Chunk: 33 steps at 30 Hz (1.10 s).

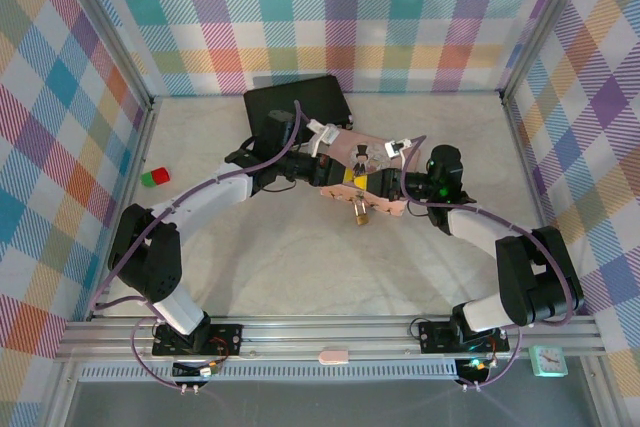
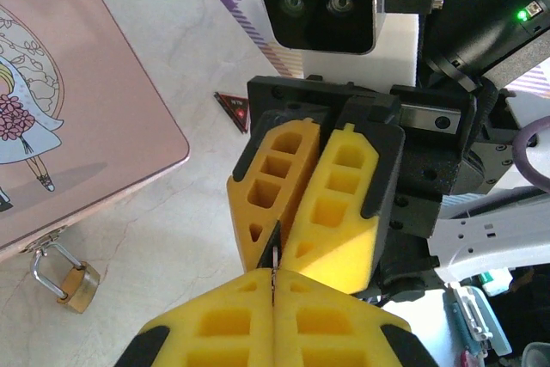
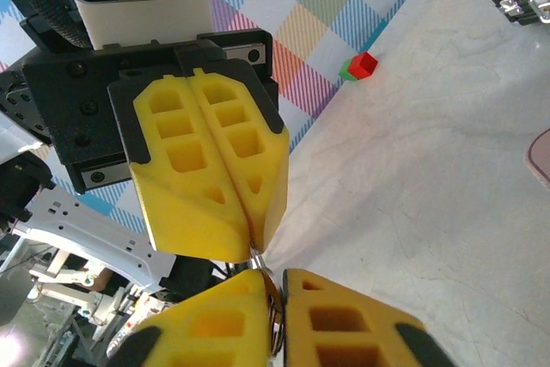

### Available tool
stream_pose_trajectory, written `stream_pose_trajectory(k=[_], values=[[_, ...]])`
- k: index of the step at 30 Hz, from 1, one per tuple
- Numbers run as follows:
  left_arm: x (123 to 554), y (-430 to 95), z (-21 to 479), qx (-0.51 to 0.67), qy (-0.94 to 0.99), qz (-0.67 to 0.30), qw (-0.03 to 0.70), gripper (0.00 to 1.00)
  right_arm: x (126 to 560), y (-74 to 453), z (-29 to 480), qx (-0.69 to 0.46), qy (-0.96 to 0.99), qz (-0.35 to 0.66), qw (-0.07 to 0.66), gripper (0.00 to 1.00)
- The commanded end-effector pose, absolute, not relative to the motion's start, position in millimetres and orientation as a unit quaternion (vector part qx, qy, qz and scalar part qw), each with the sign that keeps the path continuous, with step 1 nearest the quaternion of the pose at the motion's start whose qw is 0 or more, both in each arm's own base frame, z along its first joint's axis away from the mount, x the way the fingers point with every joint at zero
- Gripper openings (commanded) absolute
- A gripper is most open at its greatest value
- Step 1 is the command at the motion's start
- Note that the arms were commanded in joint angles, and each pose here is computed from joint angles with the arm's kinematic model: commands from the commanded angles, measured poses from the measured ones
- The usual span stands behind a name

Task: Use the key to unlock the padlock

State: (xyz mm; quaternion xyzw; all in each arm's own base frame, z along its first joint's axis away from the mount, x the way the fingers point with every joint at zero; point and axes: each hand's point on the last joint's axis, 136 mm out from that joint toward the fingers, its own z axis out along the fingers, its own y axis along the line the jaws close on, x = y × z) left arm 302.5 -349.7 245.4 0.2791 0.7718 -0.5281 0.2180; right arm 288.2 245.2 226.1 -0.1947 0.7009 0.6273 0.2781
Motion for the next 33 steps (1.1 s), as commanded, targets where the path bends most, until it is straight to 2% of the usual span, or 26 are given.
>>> stream_pose_trajectory(k=[1,3,4,5,6,7,9,11,16,24,33], values=[[296.6,-351.5,255.9,0.290,0.756,-0.543,0.224,0.00,283.4,247.0,226.8,-0.208,0.693,0.630,0.281,0.00],[298.6,-350.1,255.1,0.283,0.761,-0.537,0.228,0.00,284.3,246.9,226.9,-0.207,0.694,0.629,0.283,0.00],[301.9,-348.3,254.1,0.273,0.767,-0.531,0.233,0.05,285.1,246.4,225.4,-0.203,0.696,0.628,0.283,0.00],[304.8,-346.6,253.7,0.265,0.772,-0.526,0.240,0.18,285.8,245.8,223.4,-0.199,0.699,0.626,0.282,0.00],[310.5,-343.0,252.8,0.246,0.781,-0.518,0.249,0.41,288.4,244.7,220.1,-0.190,0.706,0.622,0.282,0.00],[318.5,-337.5,251.8,0.221,0.792,-0.506,0.262,0.57,291.1,242.8,214.7,-0.176,0.716,0.615,0.281,0.00],[334.2,-324.3,249.4,0.165,0.804,-0.491,0.291,0.67,297.2,236.6,207.7,-0.152,0.731,0.598,0.292,0.00],[343.9,-312.8,239.4,0.113,0.812,-0.479,0.314,0.82,303.4,226.1,193.0,-0.104,0.758,0.576,0.289,0.00],[337.8,-314.5,180.1,0.063,0.850,-0.408,0.326,0.81,316.7,186.6,157.5,0.010,0.823,0.475,0.311,0.00],[322.8,-356.8,105.8,0.048,0.891,-0.322,0.317,0.78,309.0,140.5,147.0,0.067,0.871,0.343,0.345,0.00],[319.9,-385.9,63.2,0.043,0.919,-0.252,0.301,0.77,301.6,122.9,166.1,0.068,0.864,0.313,0.388,0.00]])
